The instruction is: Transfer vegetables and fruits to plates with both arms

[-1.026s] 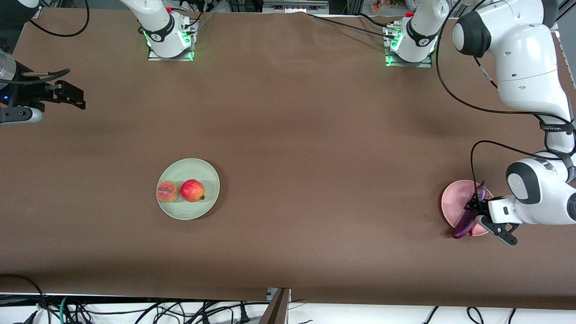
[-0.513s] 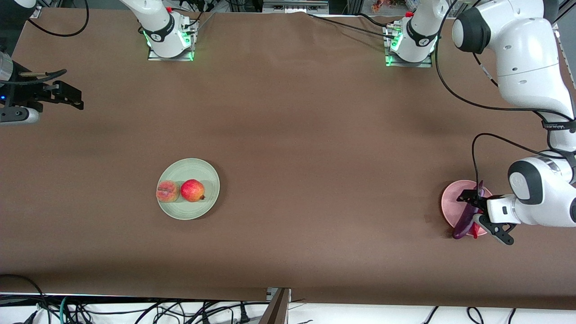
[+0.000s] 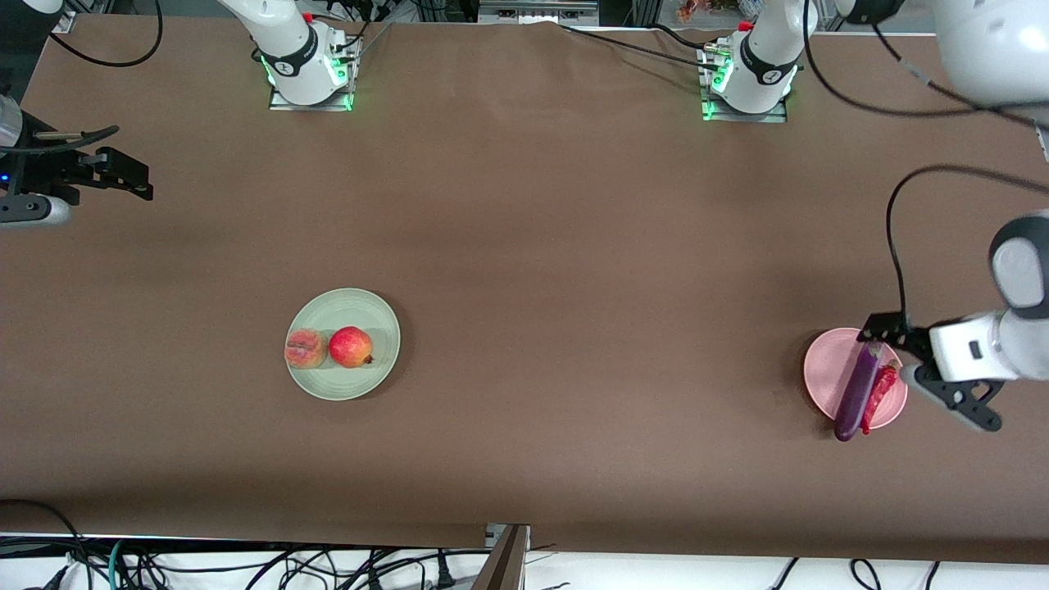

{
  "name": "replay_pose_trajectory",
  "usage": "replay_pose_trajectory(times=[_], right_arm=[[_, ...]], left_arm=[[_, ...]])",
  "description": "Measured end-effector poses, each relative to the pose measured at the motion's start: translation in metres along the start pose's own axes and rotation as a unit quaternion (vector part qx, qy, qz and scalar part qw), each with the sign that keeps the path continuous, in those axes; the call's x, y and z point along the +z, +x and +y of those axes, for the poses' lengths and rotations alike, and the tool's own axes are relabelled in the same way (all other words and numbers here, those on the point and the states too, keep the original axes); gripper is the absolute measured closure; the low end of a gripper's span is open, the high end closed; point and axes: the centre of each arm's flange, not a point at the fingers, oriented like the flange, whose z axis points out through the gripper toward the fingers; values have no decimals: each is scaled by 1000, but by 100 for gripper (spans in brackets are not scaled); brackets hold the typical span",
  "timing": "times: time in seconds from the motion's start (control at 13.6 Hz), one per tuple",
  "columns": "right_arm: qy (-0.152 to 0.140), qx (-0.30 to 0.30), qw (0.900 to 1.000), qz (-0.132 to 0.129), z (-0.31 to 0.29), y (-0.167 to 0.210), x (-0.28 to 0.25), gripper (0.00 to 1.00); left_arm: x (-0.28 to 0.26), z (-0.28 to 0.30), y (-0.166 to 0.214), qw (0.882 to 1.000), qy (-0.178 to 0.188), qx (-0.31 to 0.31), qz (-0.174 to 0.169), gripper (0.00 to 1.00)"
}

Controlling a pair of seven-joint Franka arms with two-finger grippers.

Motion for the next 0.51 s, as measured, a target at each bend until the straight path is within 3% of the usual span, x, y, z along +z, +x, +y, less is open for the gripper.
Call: replay_pose_trajectory(times=[0.29,0.51], right_arm=[[0,1,1000,1,1,0,-1,0],[0,1,1000,4,1,0,-3,0]], left_arm=[[-123,105,-55,995,32,-93,-28,0],[-141,154,-65,989,68,-123,-41,0]])
